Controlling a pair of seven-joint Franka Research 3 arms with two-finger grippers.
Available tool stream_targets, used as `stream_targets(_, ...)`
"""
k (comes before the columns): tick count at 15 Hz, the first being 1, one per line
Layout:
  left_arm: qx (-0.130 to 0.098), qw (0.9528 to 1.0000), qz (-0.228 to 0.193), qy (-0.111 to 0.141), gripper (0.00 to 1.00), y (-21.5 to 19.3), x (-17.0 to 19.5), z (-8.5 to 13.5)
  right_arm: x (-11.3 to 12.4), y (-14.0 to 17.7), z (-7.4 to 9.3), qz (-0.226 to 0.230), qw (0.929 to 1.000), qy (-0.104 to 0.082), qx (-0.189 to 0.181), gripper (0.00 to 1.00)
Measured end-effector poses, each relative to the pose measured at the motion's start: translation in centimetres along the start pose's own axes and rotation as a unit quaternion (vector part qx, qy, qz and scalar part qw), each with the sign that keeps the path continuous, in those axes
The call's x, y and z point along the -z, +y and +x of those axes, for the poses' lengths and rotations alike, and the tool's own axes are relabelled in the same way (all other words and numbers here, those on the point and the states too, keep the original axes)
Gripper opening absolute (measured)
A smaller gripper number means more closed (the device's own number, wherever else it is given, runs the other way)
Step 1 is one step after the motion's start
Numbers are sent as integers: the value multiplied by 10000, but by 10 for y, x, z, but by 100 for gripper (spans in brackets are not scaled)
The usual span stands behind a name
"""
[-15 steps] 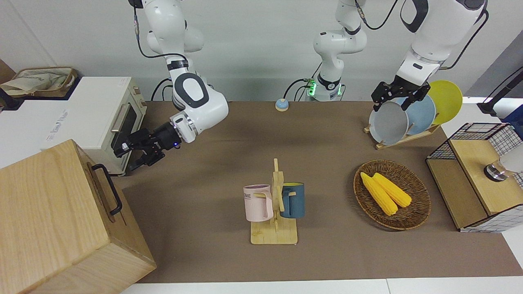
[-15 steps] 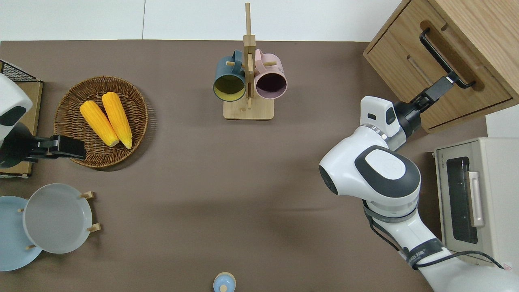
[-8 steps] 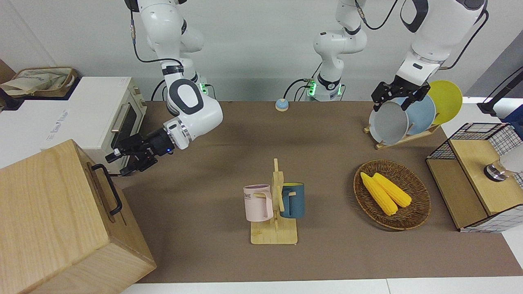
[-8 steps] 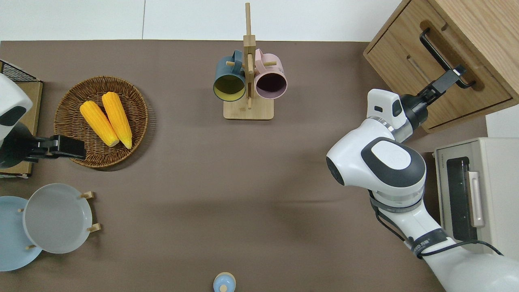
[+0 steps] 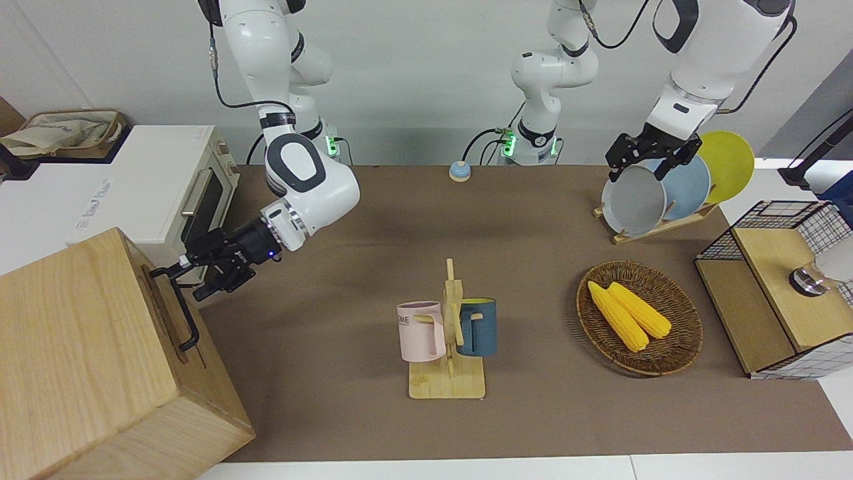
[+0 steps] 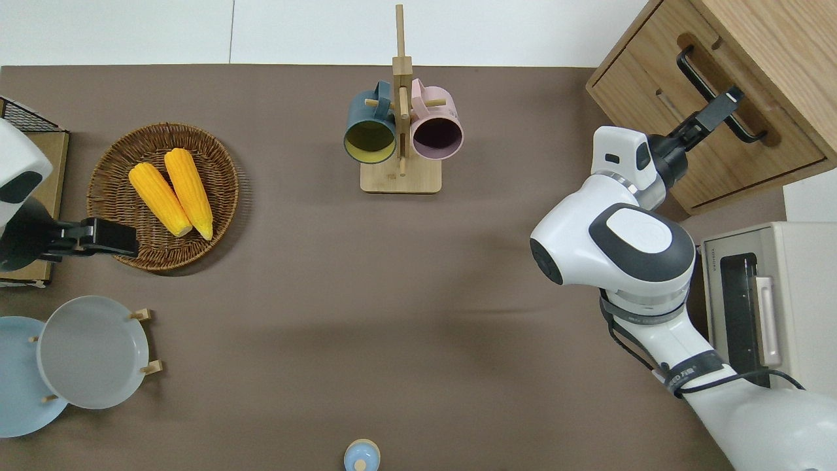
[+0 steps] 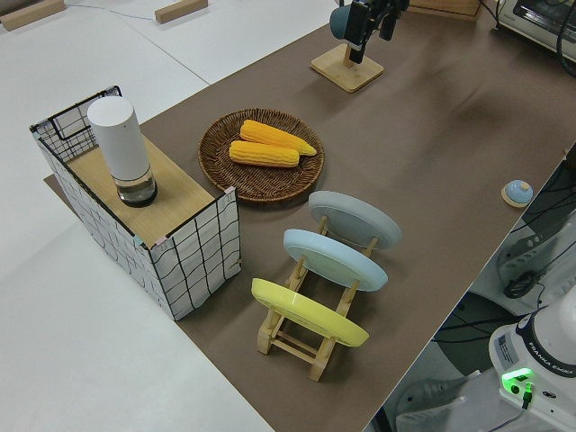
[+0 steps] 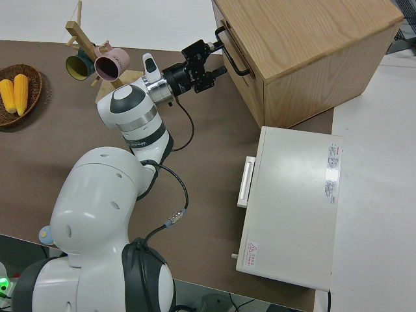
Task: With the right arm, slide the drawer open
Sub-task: 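Hook the right gripper onto the black drawer handle, then pull the drawer handle toward the robot with the right gripper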
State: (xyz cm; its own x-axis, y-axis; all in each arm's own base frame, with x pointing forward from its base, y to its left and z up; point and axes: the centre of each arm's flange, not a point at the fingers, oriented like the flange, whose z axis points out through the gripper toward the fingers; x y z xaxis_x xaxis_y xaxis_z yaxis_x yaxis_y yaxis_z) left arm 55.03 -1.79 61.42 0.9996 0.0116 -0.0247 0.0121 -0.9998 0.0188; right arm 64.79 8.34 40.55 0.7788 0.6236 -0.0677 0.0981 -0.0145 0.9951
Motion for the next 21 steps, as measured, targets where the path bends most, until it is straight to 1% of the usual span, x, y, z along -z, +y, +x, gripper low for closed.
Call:
stream_targets(2, 0, 10000, 0, 0, 100, 0, 0, 0, -4, -4, 1, 93, 9999, 86, 0, 96)
stream_targets(5, 0, 10000, 0, 0, 100, 0, 0, 0, -6, -3, 1, 37, 9999, 149, 34, 89)
stream_targets(6, 0, 10000, 0, 0, 99, 0, 0, 0, -6, -3, 1, -2, 9998, 175, 62, 83)
stream_targets(8, 0, 10000, 0, 0, 100, 0, 0, 0, -7, -6, 2, -39, 9997, 204, 125, 61)
stream_targets(11, 0, 10000, 0, 0, 100, 0, 0, 0, -12, -10, 1, -111, 9995, 221, 205, 56)
stream_targets(12, 0, 10000, 0, 0, 100, 0, 0, 0, -17, -12, -1, -130, 9994, 206, 238, 51)
stream_targets(13, 0, 10000, 0, 0, 100, 0, 0, 0, -19, -14, -2, -147, 9993, 207, 263, 50)
stream_targets(14, 0, 10000, 0, 0, 100, 0, 0, 0, -19, -16, -1, -155, 9993, 216, 282, 46)
stream_targets(16, 0, 10000, 0, 0, 100, 0, 0, 0, -18, -11, 1, -206, 9992, 235, 259, 28)
stream_targets(17, 0, 10000, 0, 0, 100, 0, 0, 0, -18, -9, 2, -198, 9994, 236, 140, 19)
stream_targets(21, 0, 10000, 0, 0, 100, 0, 0, 0, -17, -9, 2, -208, 9995, 219, 117, 19)
